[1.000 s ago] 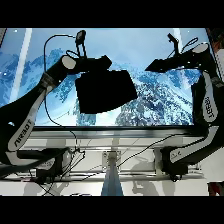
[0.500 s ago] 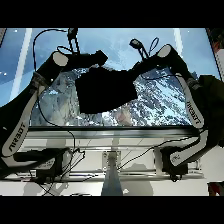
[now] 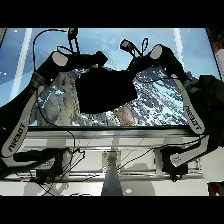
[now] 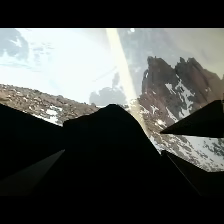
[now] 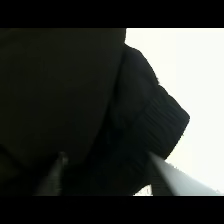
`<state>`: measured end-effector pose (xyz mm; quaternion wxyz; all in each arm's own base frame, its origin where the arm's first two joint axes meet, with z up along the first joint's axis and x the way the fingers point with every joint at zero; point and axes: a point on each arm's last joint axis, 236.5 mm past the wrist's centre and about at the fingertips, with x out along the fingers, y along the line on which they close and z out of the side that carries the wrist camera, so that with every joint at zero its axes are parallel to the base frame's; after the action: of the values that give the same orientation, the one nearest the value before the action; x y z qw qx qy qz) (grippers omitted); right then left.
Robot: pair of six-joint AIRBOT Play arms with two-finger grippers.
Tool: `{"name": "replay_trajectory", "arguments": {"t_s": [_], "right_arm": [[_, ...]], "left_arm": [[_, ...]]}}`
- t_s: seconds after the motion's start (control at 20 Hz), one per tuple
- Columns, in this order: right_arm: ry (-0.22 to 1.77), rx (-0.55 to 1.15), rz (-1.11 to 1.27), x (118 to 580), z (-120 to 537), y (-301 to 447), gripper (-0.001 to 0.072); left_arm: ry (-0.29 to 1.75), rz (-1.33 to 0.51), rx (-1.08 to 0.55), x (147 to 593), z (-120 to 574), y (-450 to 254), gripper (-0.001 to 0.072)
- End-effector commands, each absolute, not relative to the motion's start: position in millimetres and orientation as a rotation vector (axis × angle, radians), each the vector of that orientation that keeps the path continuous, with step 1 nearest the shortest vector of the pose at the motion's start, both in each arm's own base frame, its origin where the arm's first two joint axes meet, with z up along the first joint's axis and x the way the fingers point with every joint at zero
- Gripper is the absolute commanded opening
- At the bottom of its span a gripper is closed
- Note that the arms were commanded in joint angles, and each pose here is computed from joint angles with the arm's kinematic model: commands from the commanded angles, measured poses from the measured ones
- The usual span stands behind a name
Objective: Fold the clothes and pants, and hang the long-sleeved shirts on hangers.
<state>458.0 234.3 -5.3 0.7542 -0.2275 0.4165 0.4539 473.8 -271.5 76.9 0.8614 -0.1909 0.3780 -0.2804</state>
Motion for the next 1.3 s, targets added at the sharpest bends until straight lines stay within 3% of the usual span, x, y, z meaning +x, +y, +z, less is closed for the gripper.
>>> {"name": "replay_trajectory", "arguments": {"t_s": [0.0, 0.2, 0.35, 0.55, 0.75, 0.85, 1.05, 1.25], "right_arm": [[0.936, -0.54, 1.037, 437, 10, 232, 0.0476], [0.968, -0.542, 1.093, 417, 6, 245, 0.0502], [0.924, -0.576, 1.069, 422, -4, 258, 0.0637], [0.856, -0.709, 1.001, 442, -14, 260, 0.0636], [0.934, -0.745, 0.935, 449, -40, 243, 0.0636], [0.931, -0.687, 0.881, 459, -43, 245, 0.0635], [0.898, -0.269, 0.58, 502, -20, 245, 0.063], [1.028, -0.089, 0.437, 507, -38, 199, 0.0616]], "left_arm": [[0.796, -0.59, -0.4, 473, 77, -272, 0.0706], [0.801, -0.593, -0.399, 472, 76, -272, 0.0706], [0.803, -0.594, -0.399, 471, 76, -272, 0.0706], [0.803, -0.594, -0.399, 471, 76, -272, 0.0706], [0.804, -0.594, -0.399, 471, 76, -272, 0.0706], [0.803, -0.594, -0.399, 471, 76, -272, 0.0706], [0.803, -0.593, -0.398, 472, 76, -272, 0.0706], [0.804, -0.594, -0.398, 471, 76, -272, 0.0706]]}}
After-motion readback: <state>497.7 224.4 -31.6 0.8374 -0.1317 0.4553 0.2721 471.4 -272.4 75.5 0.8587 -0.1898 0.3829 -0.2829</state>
